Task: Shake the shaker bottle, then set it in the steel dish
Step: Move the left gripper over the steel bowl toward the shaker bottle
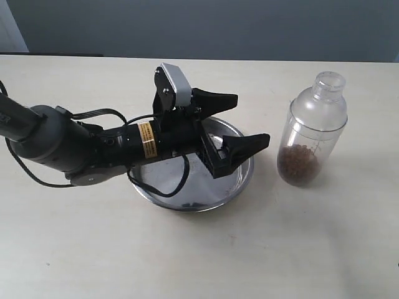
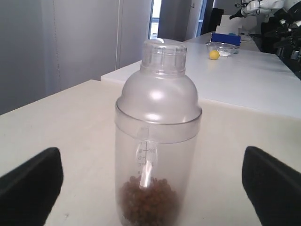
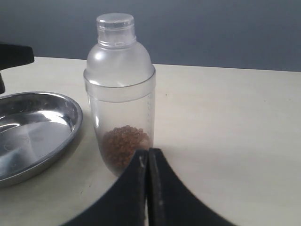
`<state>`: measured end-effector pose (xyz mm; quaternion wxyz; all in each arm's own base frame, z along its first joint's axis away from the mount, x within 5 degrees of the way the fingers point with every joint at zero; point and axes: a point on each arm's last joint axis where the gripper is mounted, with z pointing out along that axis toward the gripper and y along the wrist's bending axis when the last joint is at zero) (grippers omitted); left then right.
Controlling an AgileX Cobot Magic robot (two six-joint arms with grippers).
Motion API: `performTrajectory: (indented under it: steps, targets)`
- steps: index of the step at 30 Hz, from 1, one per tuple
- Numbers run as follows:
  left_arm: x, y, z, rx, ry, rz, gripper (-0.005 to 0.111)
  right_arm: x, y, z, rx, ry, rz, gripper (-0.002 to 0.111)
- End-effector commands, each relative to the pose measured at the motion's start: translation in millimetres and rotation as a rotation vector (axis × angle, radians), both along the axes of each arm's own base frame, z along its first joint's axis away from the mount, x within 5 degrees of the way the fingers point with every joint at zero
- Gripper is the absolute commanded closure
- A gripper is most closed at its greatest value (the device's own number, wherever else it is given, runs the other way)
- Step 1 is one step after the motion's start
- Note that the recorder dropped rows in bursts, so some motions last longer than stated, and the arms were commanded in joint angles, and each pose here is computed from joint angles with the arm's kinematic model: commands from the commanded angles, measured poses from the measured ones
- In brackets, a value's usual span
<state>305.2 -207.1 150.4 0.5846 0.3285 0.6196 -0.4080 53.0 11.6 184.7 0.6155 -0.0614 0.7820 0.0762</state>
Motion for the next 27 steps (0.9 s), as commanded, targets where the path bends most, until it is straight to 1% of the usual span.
performTrajectory:
  steps: [1,7,10,13,20,24,27]
  targets:
    - [3,-2,3,-0.016,-0.026,0.014,0.010,0,0,1,-0.001,-0.016,-0.001,0.109]
    - [5,-5,8,-0.019,-0.051,-0.002,0.010,0,0,1,-0.001,-0.016,-0.001,0.109]
    - [4,-12,10,-0.026,-0.063,-0.012,0.010,0,0,1,-0.001,-0.016,-0.001,0.109]
    - [0,-22,12,-0.017,-0.105,-0.032,0.010,0,0,1,-0.001,-0.016,-0.001,0.109]
    - [-4,-50,-7,-0.036,-0.052,-0.042,0.010,0,0,1,-0.001,-0.016,-0.001,0.109]
    - [1,-54,-17,-0.055,-0.013,0.018,0.010,0,0,1,-0.001,-0.016,-0.001,0.109]
    - [5,-57,-22,-0.056,-0.012,0.023,0.010,0,0,1,-0.001,-0.016,-0.001,0.109]
